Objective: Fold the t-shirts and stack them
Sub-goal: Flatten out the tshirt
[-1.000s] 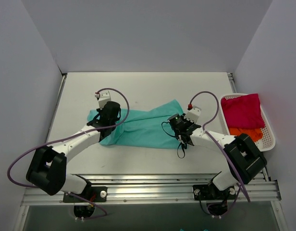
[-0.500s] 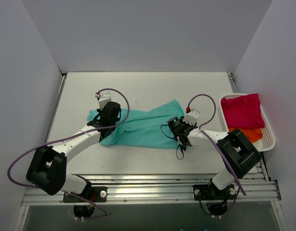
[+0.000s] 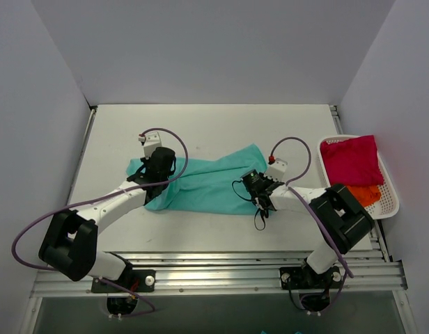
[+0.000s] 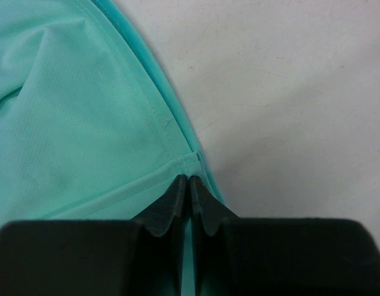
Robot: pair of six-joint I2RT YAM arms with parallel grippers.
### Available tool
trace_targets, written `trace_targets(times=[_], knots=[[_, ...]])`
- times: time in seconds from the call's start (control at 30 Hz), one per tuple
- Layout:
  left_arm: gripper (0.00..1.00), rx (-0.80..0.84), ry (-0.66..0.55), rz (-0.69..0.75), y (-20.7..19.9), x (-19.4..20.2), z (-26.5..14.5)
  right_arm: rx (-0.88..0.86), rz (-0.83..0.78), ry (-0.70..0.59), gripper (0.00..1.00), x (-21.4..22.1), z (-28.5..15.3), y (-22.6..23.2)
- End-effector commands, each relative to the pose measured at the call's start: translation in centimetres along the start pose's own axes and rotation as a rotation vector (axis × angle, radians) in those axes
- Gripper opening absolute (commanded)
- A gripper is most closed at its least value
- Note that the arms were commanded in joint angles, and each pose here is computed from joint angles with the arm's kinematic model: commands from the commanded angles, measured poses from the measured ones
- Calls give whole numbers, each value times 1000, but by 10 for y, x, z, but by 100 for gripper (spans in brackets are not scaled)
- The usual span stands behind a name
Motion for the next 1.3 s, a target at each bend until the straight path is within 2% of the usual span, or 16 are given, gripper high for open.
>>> trace_targets(times=[0.0, 0.27, 0.4, 0.43, 0.5, 0.53, 0.6, 0.8, 1.0, 1.13, 1.17, 1.27], knots=[[2, -14, -18, -11, -1, -3, 1, 28, 13, -18, 0, -2, 3, -5], [2, -17, -20, -15, 0, -3, 1, 16, 33, -35, 0, -7, -2, -5], [2, -12, -35, -24, 3, -12, -11, -26, 51, -88, 0, -26, -25, 9], [2, -10, -44, -28, 4, -15, -16, -29, 9, -95, 0, -25, -38, 9], [2, -4, -84, -37, 6, -28, -36, -78, 63, -169, 0, -51, -66, 23], [2, -6, -97, -37, 7, -32, -44, -96, 36, -174, 0, -51, -81, 24], [2, -4, -144, -47, 12, -47, -69, -169, 105, -211, 0, -77, -112, 31], [2, 47, -245, -101, 34, -82, -134, -355, 235, -297, 0, -131, -199, 18], [2, 223, -385, -160, 68, -119, -208, -522, 308, -362, 0, -183, -259, -15], [2, 423, -548, -171, 95, -165, -266, -665, 416, -374, 0, -232, -291, -44], [2, 460, -579, -166, 98, -174, -276, -709, 373, -381, 0, -239, -298, -48], [2, 605, -704, -150, 113, -206, -318, -877, 433, -396, 0, -273, -327, -60]])
Point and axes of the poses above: each gripper's point midway between its finger pads, its own z axis out along the fingers, its own y axis along the line the jaws close on, x = y × z, the point moved 6 cm from there along -z, back along the fingers, and after that the axes turned 10 degrees about z, right-handed, at the moved point
